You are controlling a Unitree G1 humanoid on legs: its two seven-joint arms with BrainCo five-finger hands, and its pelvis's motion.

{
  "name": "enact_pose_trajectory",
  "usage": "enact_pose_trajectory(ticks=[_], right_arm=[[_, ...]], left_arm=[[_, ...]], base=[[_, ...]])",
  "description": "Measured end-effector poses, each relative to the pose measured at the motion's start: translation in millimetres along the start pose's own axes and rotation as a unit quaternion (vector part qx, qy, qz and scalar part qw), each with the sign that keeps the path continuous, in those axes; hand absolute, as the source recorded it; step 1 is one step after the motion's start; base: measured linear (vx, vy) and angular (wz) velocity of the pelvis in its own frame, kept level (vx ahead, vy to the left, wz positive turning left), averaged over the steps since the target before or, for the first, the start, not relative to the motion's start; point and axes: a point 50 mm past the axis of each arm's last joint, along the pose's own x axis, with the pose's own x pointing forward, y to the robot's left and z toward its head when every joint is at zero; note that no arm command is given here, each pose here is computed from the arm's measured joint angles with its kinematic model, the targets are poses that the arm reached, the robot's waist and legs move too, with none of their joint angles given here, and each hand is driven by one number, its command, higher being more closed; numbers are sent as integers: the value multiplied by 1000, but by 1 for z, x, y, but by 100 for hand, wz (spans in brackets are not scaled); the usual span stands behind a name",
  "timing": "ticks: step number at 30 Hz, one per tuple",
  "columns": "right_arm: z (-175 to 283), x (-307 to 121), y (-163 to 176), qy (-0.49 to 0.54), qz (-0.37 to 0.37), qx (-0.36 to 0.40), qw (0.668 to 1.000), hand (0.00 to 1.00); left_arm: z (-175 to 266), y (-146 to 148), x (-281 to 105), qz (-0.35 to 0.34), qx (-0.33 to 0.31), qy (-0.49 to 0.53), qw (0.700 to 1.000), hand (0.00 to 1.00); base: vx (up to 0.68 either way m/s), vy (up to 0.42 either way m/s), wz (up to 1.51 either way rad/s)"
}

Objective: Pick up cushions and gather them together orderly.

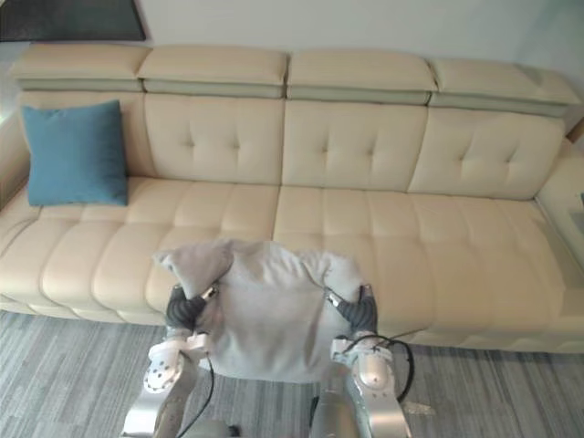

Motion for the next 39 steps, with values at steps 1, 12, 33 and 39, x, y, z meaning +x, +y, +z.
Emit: enact_pose_trajectory(ticks=[1, 12, 33, 39], right_arm=[[1, 1, -1, -2, 5, -4, 1000, 100], [14, -14, -29, -25, -26, -37, 999, 100], [31, 34, -2, -65, -40, -58, 995, 100], [118, 87, 20, -219, -66, -80, 970, 100]], left_arm=[[0, 2, 2, -4, 10, 0, 1000, 100], [-28, -19, -12, -36, -18, 66, 997, 100], [15, -18, 20, -53, 79, -37, 995, 100], [91, -46, 86, -28, 106, -170, 979, 100]], base=[[330, -166, 16], [386, -189, 26], [88, 77, -8], [-70, -20, -16]])
